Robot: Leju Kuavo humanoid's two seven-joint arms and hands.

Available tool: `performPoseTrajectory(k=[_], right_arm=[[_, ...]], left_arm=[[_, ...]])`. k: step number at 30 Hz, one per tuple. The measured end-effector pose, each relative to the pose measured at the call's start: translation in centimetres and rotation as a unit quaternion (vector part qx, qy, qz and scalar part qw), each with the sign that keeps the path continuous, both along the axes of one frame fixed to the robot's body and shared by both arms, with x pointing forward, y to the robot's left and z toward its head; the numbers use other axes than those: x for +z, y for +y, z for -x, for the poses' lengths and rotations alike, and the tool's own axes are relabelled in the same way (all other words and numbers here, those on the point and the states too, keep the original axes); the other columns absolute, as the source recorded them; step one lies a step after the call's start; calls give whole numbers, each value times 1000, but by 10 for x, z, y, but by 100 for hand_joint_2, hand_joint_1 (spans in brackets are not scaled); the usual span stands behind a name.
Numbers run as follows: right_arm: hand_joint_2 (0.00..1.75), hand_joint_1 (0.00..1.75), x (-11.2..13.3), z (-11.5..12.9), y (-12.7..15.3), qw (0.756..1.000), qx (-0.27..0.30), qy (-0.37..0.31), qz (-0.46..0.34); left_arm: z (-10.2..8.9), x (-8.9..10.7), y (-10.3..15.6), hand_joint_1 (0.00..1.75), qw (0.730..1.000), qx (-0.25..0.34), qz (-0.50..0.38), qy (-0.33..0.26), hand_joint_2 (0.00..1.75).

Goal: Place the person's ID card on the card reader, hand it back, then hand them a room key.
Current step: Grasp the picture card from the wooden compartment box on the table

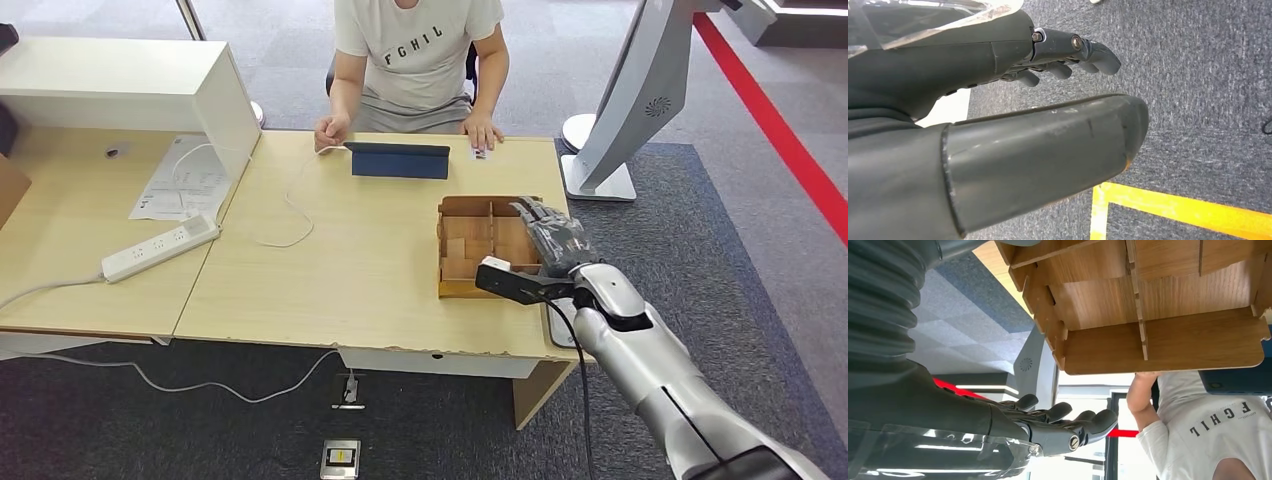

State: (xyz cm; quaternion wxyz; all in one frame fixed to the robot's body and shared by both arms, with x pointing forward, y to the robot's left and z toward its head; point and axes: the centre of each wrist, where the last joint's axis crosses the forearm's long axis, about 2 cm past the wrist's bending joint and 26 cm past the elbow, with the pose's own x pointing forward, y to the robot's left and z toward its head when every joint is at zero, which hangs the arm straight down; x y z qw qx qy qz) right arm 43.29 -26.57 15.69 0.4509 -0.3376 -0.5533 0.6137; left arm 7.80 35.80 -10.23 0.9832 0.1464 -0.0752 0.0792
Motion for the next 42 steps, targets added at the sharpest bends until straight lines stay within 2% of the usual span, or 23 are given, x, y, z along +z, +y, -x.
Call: performPoseTrajectory(k=[8,15,22,27,32,42], right_arm=[[175,0,0,-2,-3,1000,-10,11,-7],[175,0,35,-20,-16,999,-32,-5,-13],[175,0,54,-16,-25,998,-51,-19,-20],[175,0,38,1,-21,998,-50,-22,-20],[175,0,14,10,-14,998,-22,-47,-31],[175,0,-22,26,9,999,-23,3,-29]], left_arm=[[0,0,1,0,1000,-1,-5,3,0],[1,0,3,0,1000,3,-7,0,0],[2,0,5,0,1000,8,-8,0,0],[2,0,5,0,1000,6,-8,0,0],[1,0,4,0,1000,6,-13,-1,0],[1,0,3,0,1000,-1,-13,4,0]])
